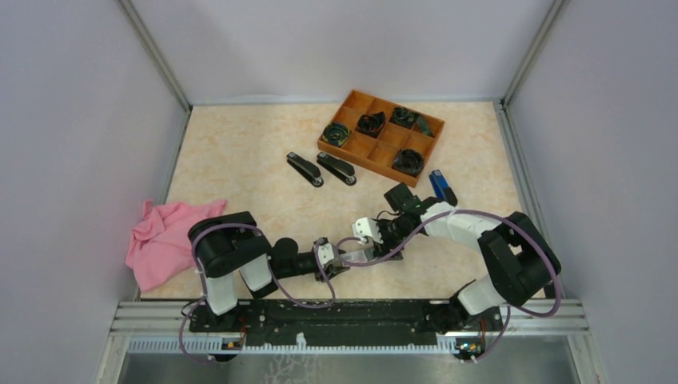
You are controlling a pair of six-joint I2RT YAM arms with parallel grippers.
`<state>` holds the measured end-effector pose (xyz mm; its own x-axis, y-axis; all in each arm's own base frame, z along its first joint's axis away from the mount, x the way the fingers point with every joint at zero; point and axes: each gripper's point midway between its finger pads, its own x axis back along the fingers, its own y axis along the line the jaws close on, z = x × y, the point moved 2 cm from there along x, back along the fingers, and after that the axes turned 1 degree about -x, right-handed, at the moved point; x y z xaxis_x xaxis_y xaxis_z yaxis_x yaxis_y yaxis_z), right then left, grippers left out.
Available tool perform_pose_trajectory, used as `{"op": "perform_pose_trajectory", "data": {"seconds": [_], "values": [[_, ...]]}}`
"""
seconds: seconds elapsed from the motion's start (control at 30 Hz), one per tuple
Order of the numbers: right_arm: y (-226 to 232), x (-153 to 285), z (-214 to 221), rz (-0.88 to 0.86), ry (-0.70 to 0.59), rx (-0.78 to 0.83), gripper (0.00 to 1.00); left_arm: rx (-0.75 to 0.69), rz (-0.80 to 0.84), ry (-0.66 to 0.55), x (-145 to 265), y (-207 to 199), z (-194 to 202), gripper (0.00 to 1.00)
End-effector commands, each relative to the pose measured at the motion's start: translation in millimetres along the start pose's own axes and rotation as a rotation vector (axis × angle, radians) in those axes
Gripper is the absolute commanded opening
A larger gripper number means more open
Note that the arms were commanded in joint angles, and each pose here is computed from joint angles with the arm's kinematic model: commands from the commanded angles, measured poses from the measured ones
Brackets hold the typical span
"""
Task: Unload the staples from the stapler
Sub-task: Close the staple box at the center of the board.
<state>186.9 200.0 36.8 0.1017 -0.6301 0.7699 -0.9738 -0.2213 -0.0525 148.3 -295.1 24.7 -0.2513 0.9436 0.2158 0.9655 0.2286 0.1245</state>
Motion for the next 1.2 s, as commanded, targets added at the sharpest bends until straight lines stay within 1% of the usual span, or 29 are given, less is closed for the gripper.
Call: {"op": "perform_pose_trajectory", "data": {"seconds": [0.0, 0.27, 0.4, 0.63, 0.83, 1.17], "values": [[-9, -3, -9, 0.016, -0.012, 0.009, 0.63, 0.033, 0.010, 0.010, 2, -5, 5, 0.54], [-8, -4, -8, 0.002, 0.000, -0.004, 0.57, 0.066, -0.001, 0.023, 6, -7, 11, 0.54], [-7, -4, -8, -0.001, 0.003, -0.008, 0.52, 0.076, -0.009, 0.032, 7, -6, 13, 0.54], [-7, -5, -8, -0.001, -0.001, -0.023, 0.47, 0.089, -0.009, 0.035, 7, -8, 15, 0.51], [-7, -6, -9, 0.004, 0.005, -0.035, 0.43, 0.102, -0.013, 0.032, 7, -8, 16, 0.50], [-5, -8, -13, 0.004, 0.003, -0.052, 0.41, 0.141, -0.028, 0.034, 7, -7, 17, 0.49]]}}
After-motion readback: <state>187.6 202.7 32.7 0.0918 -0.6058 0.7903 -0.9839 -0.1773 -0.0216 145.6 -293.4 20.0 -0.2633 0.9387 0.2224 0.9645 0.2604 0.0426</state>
